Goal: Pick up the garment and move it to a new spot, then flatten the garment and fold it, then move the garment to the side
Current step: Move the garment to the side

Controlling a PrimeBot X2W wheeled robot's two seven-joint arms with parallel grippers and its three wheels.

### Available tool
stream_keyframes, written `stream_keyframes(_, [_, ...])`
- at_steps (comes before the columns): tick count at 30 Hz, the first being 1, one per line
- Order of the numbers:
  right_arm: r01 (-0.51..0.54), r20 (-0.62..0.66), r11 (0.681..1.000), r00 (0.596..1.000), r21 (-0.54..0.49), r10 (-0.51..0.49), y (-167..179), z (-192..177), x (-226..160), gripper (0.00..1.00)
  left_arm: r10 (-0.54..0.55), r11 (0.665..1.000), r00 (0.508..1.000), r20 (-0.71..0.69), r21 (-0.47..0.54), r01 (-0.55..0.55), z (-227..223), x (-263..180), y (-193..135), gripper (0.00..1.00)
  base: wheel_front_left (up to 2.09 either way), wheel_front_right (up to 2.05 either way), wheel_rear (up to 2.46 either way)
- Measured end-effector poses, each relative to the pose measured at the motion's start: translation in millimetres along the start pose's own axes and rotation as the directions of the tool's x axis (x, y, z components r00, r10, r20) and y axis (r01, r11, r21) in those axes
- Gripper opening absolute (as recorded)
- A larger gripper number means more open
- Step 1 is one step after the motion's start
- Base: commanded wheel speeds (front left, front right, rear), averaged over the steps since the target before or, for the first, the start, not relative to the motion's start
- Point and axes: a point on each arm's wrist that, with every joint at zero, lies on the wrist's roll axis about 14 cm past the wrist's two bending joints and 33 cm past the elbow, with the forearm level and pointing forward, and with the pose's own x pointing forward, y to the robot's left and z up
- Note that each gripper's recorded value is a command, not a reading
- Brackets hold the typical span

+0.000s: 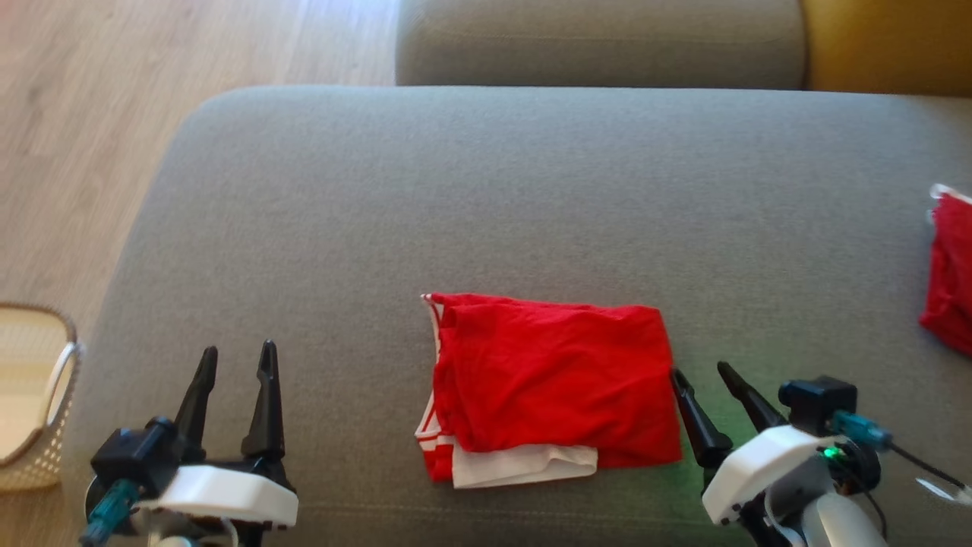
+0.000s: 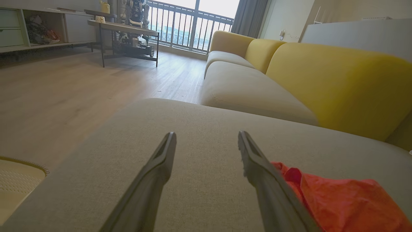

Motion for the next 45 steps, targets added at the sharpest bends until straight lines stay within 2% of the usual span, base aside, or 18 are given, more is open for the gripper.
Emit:
stream_keyframes(9, [0.0,-0.165,0.993,0.986,0.117,0.019,6.3,-37.8,26.6,1.0,0.045,0.999,0.999,-0.005,0.016,-0.045,-0.3,-0.8,13.9,1.0,0.0,0.0,0.0])
stream_keyframes(13, [-0.017,-0.247,0.992,0.968,0.126,0.048,15.4,-57.3,31.9,1.0,0.058,0.998,0.998,-0.012,0.019,-0.058,-1.8,-1.6,17.6,1.0,0.0,0.0,0.0])
stream_keyframes(17, [-0.043,-0.266,0.992,0.961,0.116,0.073,23.1,-59.4,40.7,1.0,0.06,0.998,0.998,-0.007,0.022,-0.06,-0.1,1.7,18.6,1.0,0.0,0.0,0.0])
stream_keyframes(18, [-0.052,-0.265,0.993,0.961,0.109,0.079,25.0,-58.5,43.2,0.0,0.06,0.998,0.998,-0.007,0.022,-0.06,0.0,2.4,18.5,1.0,0.0,0.0,0.0])
stream_keyframes(23, [-0.077,-0.239,0.997,0.968,0.027,0.082,25.4,-53.9,48.6,0.0,0.048,0.999,0.999,-0.009,0.022,-0.048,-1.0,5.1,14.9,1.0,0.0,0.0,0.0])
stream_keyframes(27, [-0.091,-0.203,0.992,0.976,-0.084,0.073,20.0,-42.7,50.7,0.0,0.009,1.0,1.0,-0.005,0.026,-0.009,0.2,11.1,3.2,1.0,0.0,0.0,0.0])
stream_keyframes(36, [-0.048,-0.066,0.967,0.997,-0.25,0.033,-4.6,19.0,61.2,0.0,-0.134,0.991,0.991,0.012,0.014,0.134,2.2,42.0,-42.0,1.0,0.0,0.0,0.0])
stream_keyframes(38, [-0.005,-0.012,0.952,1.0,-0.306,0.001,-26.4,47.4,59.8,0.0,-0.208,0.978,0.977,0.035,0.018,0.208,7.1,59.6,-66.3,1.0,0.0,0.0,0.0])
stream_keyframes(42, [0.043,0.035,0.938,0.999,-0.344,-0.033,-48.6,69.2,56.6,0.0,-0.287,0.958,0.956,0.057,0.023,0.286,11.2,78.7,-92.1,1.0,0.0,0.0,0.0])
stream_keyframes(45, [0.106,0.052,0.922,0.994,-0.372,-0.094,-79.7,81.0,53.5,0.0,-0.361,0.932,0.929,0.074,0.033,0.36,11.8,99.7,-116.2,1.0,0.0,0.0,0.0])
